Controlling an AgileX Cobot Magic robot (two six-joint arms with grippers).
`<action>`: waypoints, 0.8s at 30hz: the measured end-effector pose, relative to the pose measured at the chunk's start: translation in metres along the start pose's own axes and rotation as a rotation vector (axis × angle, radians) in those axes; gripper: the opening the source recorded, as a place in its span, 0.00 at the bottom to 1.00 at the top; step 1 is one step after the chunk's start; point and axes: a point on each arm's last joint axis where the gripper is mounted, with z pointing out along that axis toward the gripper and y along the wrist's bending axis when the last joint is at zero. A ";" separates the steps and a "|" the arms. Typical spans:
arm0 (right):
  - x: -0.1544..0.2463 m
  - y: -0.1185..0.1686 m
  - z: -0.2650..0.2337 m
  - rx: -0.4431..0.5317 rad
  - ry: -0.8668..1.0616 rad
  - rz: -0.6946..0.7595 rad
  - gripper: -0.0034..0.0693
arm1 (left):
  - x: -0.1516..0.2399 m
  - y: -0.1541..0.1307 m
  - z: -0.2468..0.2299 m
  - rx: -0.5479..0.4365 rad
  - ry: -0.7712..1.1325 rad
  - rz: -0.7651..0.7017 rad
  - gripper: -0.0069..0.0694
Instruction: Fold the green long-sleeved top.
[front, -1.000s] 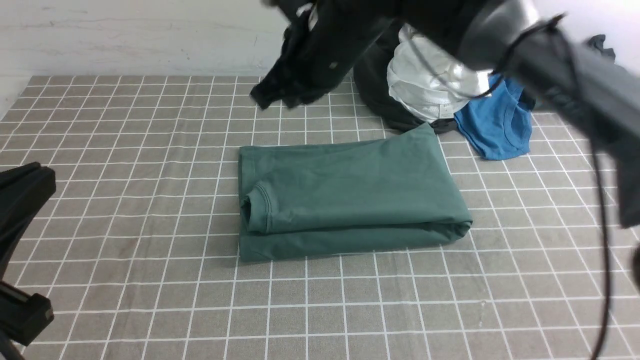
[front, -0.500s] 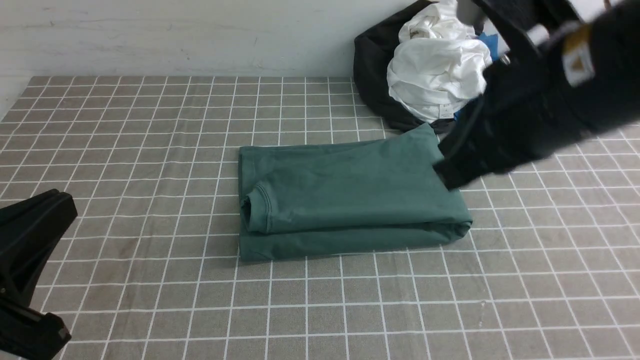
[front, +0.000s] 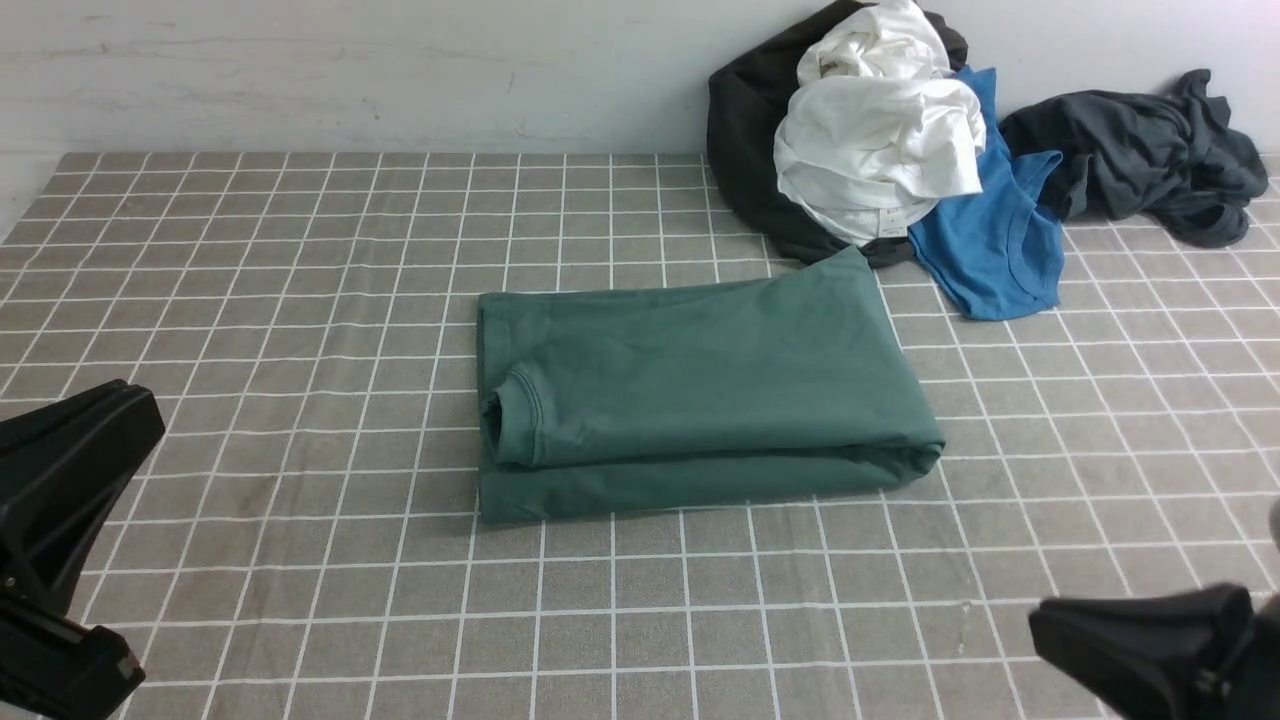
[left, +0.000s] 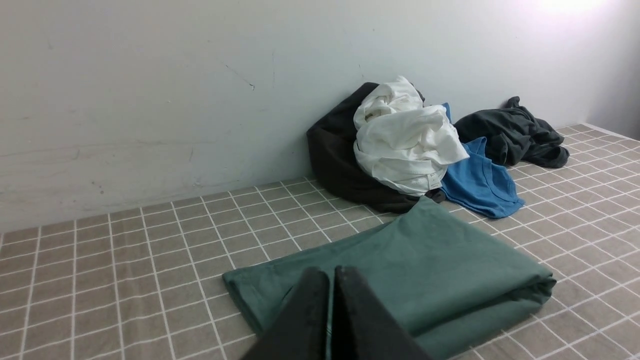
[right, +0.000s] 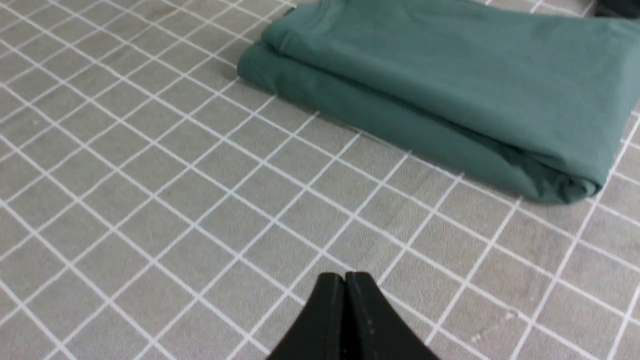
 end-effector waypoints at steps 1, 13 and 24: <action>0.004 0.000 -0.003 0.001 -0.008 -0.002 0.03 | 0.000 0.000 0.000 0.000 0.000 0.000 0.09; 0.052 -0.013 -0.028 0.182 -0.400 -0.047 0.03 | 0.000 0.000 0.000 0.001 0.000 -0.002 0.09; 0.108 -0.031 -0.035 0.560 -0.463 0.281 0.03 | 0.000 0.000 0.000 0.001 0.000 -0.002 0.09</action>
